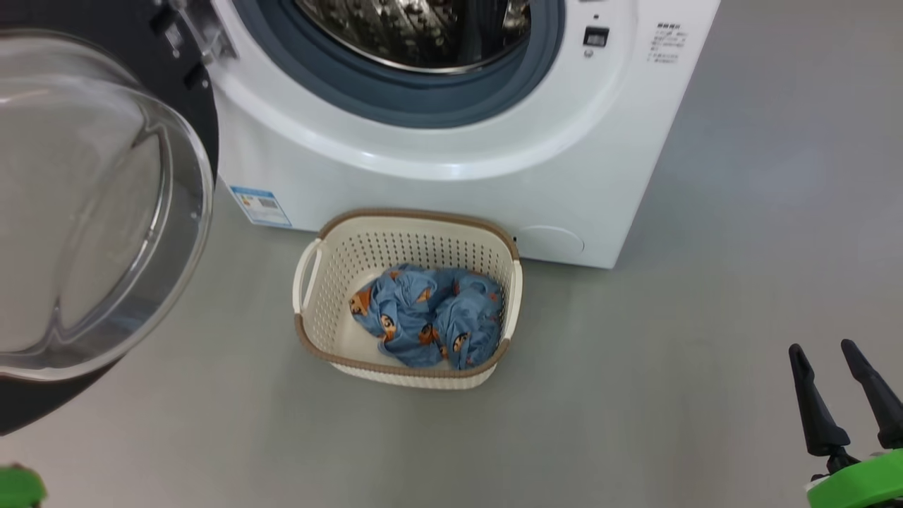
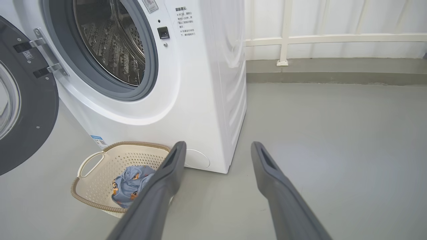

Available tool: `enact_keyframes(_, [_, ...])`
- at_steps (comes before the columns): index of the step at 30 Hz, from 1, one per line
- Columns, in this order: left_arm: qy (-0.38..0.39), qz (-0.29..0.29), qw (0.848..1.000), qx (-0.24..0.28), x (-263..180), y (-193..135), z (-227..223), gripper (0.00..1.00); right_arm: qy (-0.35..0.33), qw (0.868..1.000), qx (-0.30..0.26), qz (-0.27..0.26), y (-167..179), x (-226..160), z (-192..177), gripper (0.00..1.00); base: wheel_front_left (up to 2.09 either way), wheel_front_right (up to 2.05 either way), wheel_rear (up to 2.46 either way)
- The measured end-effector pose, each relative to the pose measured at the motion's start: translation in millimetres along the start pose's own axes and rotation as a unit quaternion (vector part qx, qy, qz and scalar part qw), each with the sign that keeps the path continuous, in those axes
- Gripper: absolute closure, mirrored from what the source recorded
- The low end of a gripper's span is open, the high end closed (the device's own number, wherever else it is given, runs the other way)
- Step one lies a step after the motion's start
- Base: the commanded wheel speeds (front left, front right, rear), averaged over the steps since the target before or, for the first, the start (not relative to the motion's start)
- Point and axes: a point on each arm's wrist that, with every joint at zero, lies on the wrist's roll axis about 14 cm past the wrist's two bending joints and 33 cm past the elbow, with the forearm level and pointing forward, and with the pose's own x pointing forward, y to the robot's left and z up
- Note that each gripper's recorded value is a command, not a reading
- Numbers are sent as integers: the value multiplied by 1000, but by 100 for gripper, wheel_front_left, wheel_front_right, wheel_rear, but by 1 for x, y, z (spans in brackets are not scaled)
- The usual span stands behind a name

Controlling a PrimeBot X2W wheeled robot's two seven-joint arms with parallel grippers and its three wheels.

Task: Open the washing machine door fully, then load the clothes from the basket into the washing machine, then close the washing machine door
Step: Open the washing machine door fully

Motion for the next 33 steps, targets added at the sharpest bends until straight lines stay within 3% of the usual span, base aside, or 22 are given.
enact_keyframes(1, [3, -5, 1000, -1, -5, 1, -2, 60, -3, 1000, 0, 1, 1, -1, 2, 0, 0, 0, 0])
enact_keyframes(5, [10, -26, 1000, -12, -17, 1, -4, 51, -13, 1000, 0, 3, 5, -7, 10, 0, 0, 0, 0])
enact_keyframes(8, [11, -39, 999, -34, -22, -1, -3, 19, -11, 1000, -2, -1, 4, -15, 10, 0, 0, 0, 0])
enact_keyframes(9, [11, -47, 998, -38, -24, -3, -3, 3, -12, 1000, -2, -2, 4, -18, 10, 0, 0, 0, 0])
enact_keyframes(10, [14, -59, 997, -41, -26, -8, -5, 0, -13, 1000, -2, -5, 3, -20, 11, 0, 0, 0, 0])
enact_keyframes(20, [60, -163, 981, -83, -46, -63, -30, 0, -23, 999, -5, -34, -16, -35, 19, 0, 0, 0, 0])
enact_keyframes(28, [87, -292, 947, -100, -77, -151, -39, 0, -27, 997, -8, -71, -38, -55, 22, 0, 0, 0, 0])
enact_keyframes(33, [98, -348, 926, -109, -95, -189, -42, 0, -29, 995, -9, -92, -50, -67, 23, 0, 0, 0, 0])
